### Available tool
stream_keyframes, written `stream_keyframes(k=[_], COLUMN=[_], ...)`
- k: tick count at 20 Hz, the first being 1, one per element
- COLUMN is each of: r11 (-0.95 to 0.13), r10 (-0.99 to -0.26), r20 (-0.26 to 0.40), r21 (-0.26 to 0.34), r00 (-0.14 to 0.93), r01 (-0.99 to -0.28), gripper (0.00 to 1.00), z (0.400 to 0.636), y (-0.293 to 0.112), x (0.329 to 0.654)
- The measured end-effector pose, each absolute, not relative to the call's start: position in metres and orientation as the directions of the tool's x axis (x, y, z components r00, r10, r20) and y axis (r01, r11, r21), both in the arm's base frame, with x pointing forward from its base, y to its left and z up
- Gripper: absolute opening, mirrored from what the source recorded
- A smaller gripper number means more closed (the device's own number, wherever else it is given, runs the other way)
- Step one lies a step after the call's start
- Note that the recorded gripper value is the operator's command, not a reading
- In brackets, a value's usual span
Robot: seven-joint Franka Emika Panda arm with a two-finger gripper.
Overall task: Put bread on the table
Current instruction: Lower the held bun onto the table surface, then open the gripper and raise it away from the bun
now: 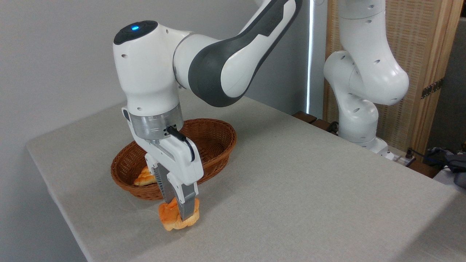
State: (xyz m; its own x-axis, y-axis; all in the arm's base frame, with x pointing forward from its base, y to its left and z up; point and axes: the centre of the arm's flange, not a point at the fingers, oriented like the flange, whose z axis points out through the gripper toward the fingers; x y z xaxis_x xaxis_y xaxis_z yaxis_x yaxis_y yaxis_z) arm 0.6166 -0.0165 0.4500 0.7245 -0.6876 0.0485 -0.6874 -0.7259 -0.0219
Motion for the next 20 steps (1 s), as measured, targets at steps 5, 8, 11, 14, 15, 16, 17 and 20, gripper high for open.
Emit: stream_keyframes(k=[5, 8, 11, 14, 15, 16, 17, 20], r11=[-0.707, -0.705, -0.704, -0.704, -0.704, -0.704, -0.704, -0.704], r10=[-0.706, -0.708, -0.708, -0.709, -0.709, -0.709, -0.709, -0.709], r20=[0.014, 0.009, 0.009, 0.009, 0.009, 0.009, 0.009, 0.009], r21=[-0.067, -0.073, -0.074, -0.074, -0.074, -0.074, -0.074, -0.075], r00=[0.708, 0.706, 0.706, 0.706, 0.706, 0.706, 0.706, 0.706], r01=[-0.704, -0.706, -0.706, -0.706, -0.706, -0.706, -0.706, -0.706], gripper=[1.00, 1.00, 1.00, 1.00, 1.00, 1.00, 1.00, 1.00], z=[0.4502, 0.4504, 0.4506, 0.4506, 0.4506, 0.4506, 0.4505, 0.4510], y=[-0.0123, -0.0117, -0.0117, -0.0116, -0.0116, -0.0116, -0.0116, -0.0117], x=[0.6178, 0.6179, 0.6180, 0.6180, 0.6180, 0.6180, 0.6180, 0.6181])
